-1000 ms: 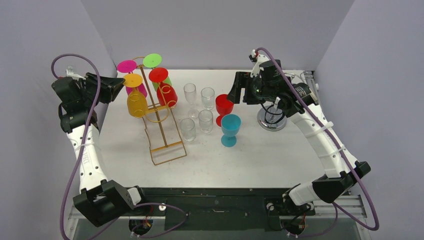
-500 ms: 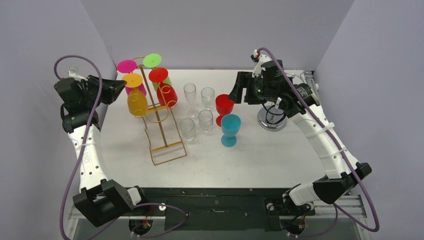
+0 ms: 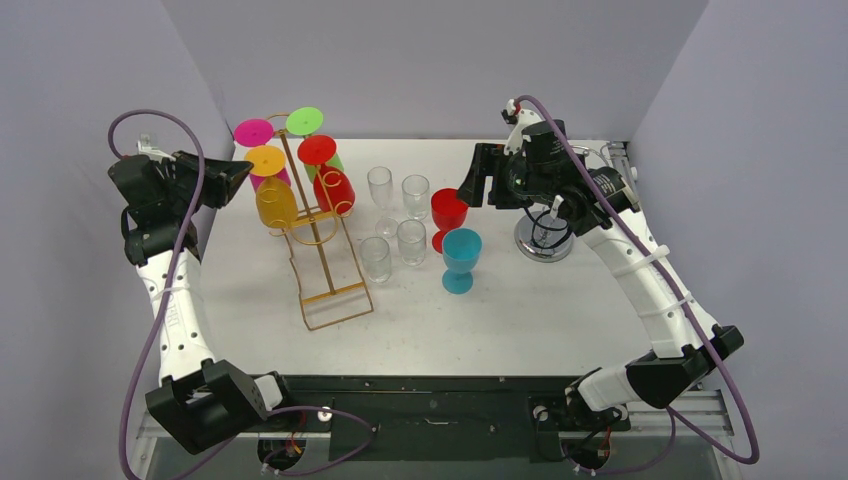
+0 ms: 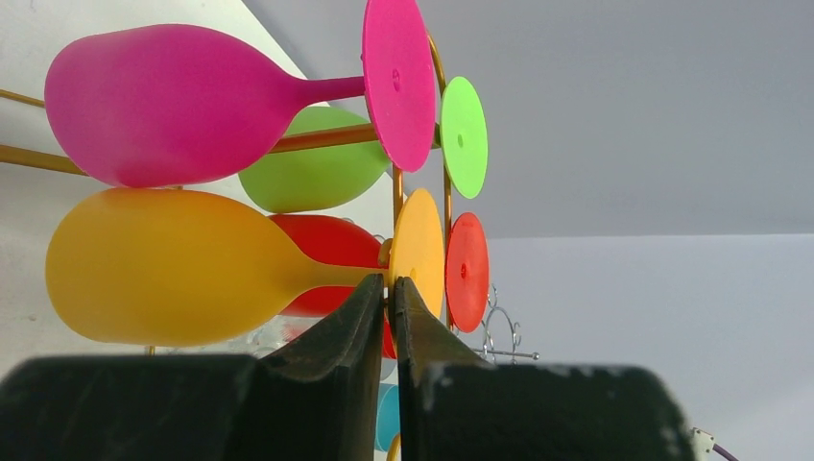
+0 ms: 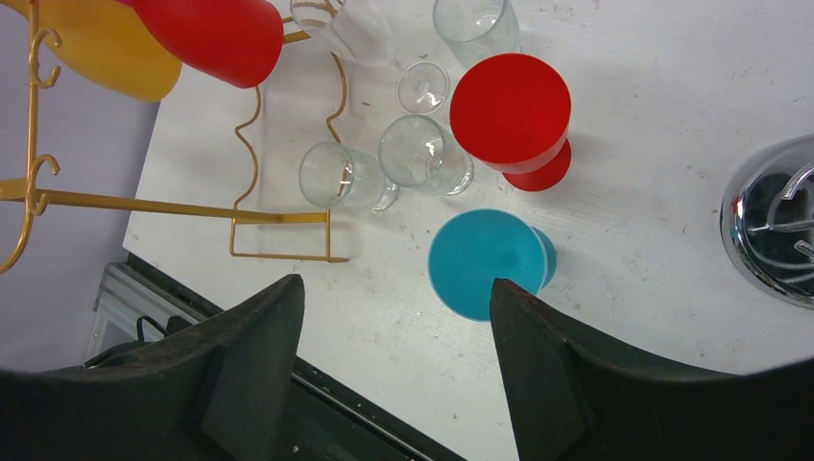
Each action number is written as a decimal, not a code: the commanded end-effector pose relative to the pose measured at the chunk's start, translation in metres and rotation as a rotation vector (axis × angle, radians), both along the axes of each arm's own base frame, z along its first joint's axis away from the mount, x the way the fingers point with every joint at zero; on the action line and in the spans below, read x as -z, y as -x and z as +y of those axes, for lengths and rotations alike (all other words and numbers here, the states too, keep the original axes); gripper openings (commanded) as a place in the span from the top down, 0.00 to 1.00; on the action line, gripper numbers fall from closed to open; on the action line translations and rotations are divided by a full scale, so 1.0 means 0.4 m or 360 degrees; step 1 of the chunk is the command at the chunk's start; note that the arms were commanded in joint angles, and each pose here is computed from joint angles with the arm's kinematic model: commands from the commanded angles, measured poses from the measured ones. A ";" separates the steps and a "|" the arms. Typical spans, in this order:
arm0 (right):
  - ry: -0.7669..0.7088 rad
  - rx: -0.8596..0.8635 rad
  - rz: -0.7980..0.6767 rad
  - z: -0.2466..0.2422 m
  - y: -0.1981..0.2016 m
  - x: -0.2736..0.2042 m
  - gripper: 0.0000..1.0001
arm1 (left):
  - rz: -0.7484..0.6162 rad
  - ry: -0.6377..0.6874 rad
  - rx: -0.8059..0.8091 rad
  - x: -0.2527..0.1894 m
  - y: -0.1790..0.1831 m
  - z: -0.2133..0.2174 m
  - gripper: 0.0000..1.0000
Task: Take the wine glass off the wine glass rack
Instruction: Pick up the wine glass from the wine rack, then place the wine glass at the center of the board.
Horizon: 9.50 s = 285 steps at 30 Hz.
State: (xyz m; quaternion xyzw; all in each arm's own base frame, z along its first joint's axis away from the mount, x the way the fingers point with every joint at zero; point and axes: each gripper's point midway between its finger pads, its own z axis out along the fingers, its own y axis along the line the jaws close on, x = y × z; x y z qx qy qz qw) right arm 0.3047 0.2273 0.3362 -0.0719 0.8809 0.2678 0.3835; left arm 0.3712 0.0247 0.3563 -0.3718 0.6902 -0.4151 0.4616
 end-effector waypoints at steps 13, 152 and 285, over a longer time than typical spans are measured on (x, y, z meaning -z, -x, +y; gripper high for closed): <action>-0.0069 0.0014 -0.0093 -0.008 0.002 -0.053 0.34 | -0.0246 -0.0103 0.0016 -0.161 0.035 -0.021 0.98; -0.1772 -0.0274 -0.0984 -0.047 0.009 -0.519 0.18 | -0.0918 0.1368 0.1353 -0.738 0.202 -0.685 1.00; 0.0320 -0.0227 -0.0110 0.162 0.225 -0.043 1.00 | -0.0633 -0.0927 0.0088 -0.497 0.143 -0.283 0.04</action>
